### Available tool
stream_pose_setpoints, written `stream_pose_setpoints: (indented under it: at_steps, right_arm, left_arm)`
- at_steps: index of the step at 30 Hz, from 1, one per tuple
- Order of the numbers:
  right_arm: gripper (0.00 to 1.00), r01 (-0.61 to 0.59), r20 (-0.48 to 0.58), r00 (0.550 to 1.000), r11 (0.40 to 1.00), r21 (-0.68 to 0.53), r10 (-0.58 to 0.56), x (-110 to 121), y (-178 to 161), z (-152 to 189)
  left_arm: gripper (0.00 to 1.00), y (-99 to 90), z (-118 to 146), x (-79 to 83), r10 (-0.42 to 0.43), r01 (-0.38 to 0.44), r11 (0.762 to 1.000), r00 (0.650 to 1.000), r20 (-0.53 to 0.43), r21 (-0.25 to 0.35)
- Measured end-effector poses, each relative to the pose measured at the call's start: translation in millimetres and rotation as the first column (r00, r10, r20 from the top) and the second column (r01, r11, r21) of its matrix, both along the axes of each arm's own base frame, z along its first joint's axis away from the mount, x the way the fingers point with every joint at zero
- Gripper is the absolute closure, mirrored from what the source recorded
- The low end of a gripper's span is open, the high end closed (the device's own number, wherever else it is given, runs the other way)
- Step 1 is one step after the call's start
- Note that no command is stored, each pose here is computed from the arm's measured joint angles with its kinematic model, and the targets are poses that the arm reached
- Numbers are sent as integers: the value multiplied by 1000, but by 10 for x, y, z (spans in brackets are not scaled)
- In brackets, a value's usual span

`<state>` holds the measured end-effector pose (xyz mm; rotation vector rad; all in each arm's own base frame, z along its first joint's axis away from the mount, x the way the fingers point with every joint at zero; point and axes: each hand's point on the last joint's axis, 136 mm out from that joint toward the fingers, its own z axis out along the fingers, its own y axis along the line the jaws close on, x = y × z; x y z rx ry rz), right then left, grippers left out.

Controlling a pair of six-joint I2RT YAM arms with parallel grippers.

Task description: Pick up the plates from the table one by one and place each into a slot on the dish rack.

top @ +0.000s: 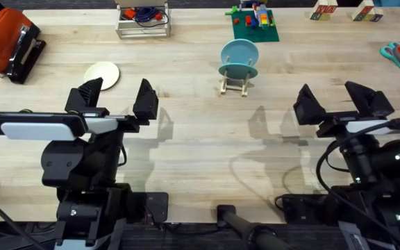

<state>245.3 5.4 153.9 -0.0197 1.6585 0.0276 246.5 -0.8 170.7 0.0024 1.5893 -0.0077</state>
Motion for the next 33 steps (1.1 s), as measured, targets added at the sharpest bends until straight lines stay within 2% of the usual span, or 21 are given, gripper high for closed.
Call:
stream_pose_setpoints:
  at_steps: [33]
  right_arm:
    - [8, 1, -20, 1000, 1000, 3, -1, -9, -1, -25]
  left_arm:
    - [8, 8, 9, -1, 5, -5, 1000, 1000, 3, 0]
